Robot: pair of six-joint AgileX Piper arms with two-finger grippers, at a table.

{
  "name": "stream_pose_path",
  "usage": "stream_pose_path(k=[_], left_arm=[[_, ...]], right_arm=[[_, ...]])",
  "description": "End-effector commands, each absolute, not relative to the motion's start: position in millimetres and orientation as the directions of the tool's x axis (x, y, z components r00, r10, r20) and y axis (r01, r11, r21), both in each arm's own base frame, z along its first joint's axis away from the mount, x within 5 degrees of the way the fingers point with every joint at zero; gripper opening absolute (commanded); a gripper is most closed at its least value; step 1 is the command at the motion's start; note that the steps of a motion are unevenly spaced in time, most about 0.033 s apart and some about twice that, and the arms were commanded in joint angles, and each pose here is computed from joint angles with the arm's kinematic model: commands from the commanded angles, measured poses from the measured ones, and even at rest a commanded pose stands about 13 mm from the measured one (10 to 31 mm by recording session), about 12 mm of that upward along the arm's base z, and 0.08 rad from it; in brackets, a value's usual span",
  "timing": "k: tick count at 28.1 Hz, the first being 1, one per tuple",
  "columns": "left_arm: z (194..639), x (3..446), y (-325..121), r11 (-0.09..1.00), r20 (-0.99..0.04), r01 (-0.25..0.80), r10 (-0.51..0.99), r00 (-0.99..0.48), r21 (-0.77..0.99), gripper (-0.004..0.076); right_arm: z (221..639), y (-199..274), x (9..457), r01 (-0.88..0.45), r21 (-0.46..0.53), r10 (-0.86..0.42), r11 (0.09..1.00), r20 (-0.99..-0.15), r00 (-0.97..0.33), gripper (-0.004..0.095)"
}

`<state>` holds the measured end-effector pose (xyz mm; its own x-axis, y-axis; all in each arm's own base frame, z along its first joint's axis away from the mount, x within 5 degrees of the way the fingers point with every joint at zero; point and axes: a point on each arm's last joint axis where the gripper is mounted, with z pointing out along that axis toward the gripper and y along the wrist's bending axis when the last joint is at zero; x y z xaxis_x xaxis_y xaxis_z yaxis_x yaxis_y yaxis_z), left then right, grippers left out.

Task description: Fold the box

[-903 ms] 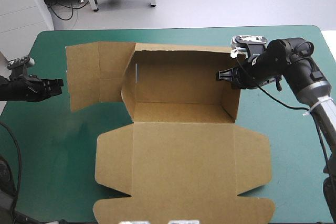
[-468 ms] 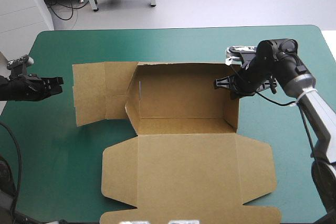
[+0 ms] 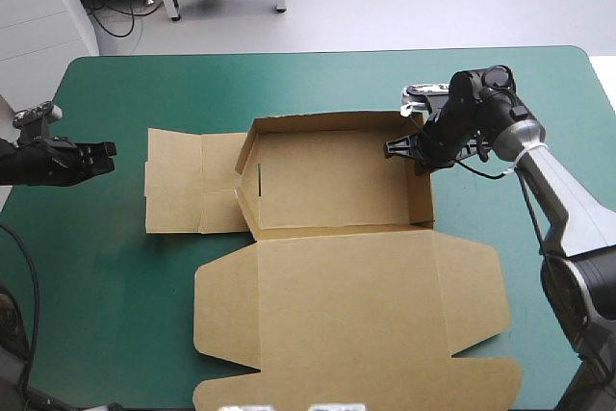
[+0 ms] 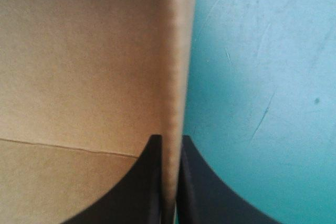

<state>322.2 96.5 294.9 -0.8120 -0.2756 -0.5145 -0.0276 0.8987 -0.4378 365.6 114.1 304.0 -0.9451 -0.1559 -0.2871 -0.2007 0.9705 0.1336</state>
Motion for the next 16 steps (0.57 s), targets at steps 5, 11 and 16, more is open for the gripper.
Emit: stream_pose_path(k=[5,11,16], left_arm=[[311,323,96,0.893,-0.561,-0.021,-0.301,-0.771,-0.450,-0.0032],[310,324,97,0.894,-0.565,-0.027,-0.305,-0.766,-0.447,-0.0032],[311,325,98,0.897,-0.573,-0.031,-0.309,-0.759,-0.442,-0.0033]], right_arm=[[317,111,375,-0.223,0.068,-0.178,0.972,-0.399,-0.899,-0.0008],[311,113,383,-0.212,0.078,-0.167,0.974,-0.385,-0.908,0.0149],[310,114,383,-0.196,0.085,-0.150,0.977,-0.380,-0.913,0.0429]])
